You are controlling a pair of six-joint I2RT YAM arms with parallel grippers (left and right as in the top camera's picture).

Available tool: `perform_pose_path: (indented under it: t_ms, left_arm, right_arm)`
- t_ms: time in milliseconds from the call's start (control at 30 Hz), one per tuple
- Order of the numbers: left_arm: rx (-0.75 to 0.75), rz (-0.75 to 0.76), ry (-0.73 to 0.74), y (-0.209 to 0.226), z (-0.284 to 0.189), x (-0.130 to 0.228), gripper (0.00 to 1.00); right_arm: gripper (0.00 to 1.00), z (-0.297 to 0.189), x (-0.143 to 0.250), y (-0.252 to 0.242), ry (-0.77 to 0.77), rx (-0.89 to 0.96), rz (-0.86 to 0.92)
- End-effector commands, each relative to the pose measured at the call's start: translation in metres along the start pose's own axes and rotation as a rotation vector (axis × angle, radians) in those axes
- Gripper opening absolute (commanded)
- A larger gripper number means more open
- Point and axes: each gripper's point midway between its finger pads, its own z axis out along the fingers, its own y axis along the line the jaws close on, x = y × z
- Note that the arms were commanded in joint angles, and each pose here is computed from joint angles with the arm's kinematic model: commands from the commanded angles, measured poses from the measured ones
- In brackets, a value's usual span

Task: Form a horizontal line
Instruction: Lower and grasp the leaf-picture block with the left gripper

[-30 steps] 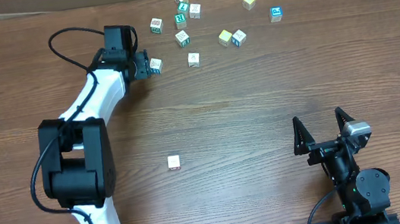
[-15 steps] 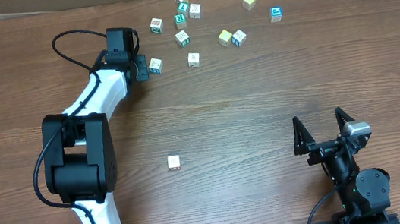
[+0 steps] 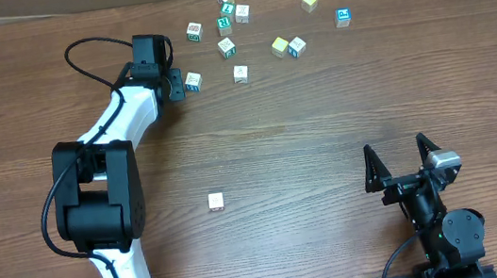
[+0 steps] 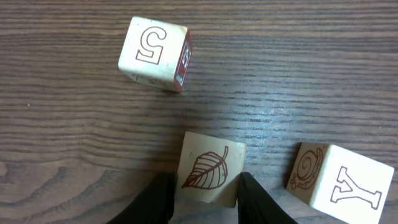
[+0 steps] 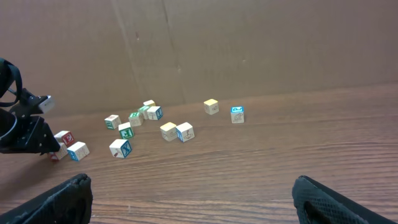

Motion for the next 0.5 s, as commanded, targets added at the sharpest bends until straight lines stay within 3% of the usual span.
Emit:
perform_pose_path:
  t_ms: [0,200,467]
  left_arm:
    - [-0.027,0.015,0.058,0.006,0.003,0.015,0.28]
    - [-0.048,0.036,0.189,0.012,-0.001,0.047,0.27]
    - [-0.074,-0.001,0.308,0.017,-0.013,0.072,0.39]
  right_arm:
    - [1.0,0.0,0.002,0.0,0.0,-0.002,-0.007]
    - [1.0,0.0,0.002,0.0,0.0,-0.002,-0.007]
    - [1.0,0.0,0.002,0.0,0.0,-0.002,-0.007]
